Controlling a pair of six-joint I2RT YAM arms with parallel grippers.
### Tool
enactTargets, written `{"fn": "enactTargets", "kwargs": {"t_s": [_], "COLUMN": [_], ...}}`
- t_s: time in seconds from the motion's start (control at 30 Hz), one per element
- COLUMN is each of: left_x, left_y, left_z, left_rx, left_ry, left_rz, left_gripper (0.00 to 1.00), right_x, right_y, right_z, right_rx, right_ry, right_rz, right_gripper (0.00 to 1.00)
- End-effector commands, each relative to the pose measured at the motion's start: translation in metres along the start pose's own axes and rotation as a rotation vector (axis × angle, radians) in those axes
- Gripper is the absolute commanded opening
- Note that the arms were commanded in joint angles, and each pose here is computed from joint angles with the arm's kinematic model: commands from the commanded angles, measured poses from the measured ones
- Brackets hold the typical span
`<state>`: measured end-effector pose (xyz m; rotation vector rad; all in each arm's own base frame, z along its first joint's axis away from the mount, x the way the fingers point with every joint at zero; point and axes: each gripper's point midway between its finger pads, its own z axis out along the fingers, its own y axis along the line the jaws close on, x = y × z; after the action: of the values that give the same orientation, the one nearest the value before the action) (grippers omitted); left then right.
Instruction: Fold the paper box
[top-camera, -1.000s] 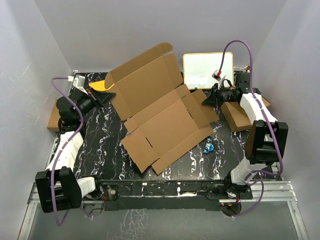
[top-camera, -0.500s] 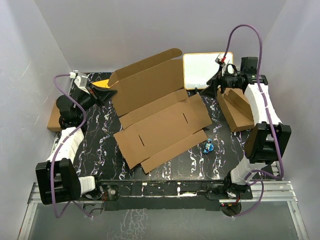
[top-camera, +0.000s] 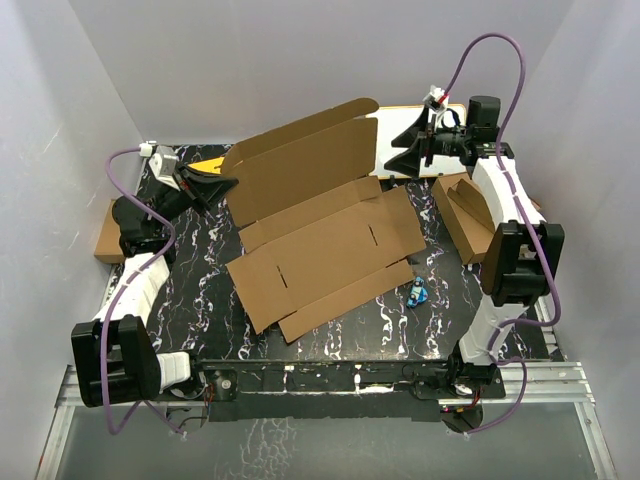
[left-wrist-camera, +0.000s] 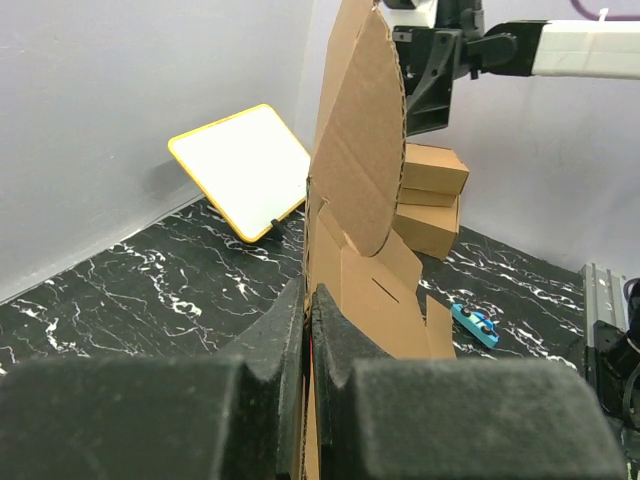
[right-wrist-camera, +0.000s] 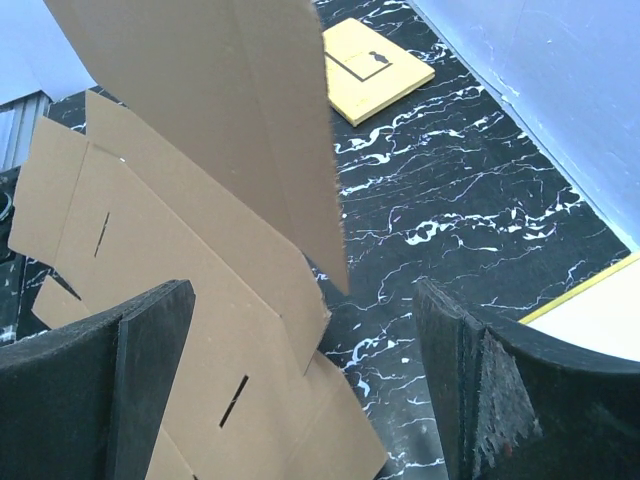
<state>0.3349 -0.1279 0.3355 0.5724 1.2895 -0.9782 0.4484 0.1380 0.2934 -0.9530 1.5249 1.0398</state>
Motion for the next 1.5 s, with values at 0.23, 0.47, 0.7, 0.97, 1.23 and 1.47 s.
{"fn": "enactTargets", "kwargs": {"t_s": [0.23,0.47,0.7,0.97,1.23,1.47], "left_x": [-0.025,-0.022,-0.023,-0.018,-0.012,-0.039], "left_y": [-0.026,-0.029,-0.030,-0.021,-0.005,0.019], "left_z": [0.008,0.010,0.011,0.013,0.012,0.004], "left_rx": [0.104,0.118,0.127,0.102,0.015,-0.158], "left_ry": [-0.029,-0.023,-0.019,-0.002,0.065,0.168], "left_rz": [0.092,0.079,0.078,0.061,0.044,0.022], "left_gripper": [0.00,0.00,0.00,0.00,0.33,0.82], "right_x": [-0.050,-0.049,-0.051,-0.059,-0.071,-0.074], "right_y": [0.014,0.024,0.030,0.038,0.037,0.039], "right_z": [0.024,0.036,0.038,0.034,0.028,0.026], "right_rx": [-0.129,-0.189,-0.218,-0.234,-0.232,-0.234], "right_ry": [-0.075,-0.076,-0.080,-0.089,-0.102,-0.105], "right_rz": [-0.160,-0.169,-0.187,-0.232,-0.290,-0.306], "right_gripper": [0.89,0.72,0.52,0.12,0.08,0.08]}}
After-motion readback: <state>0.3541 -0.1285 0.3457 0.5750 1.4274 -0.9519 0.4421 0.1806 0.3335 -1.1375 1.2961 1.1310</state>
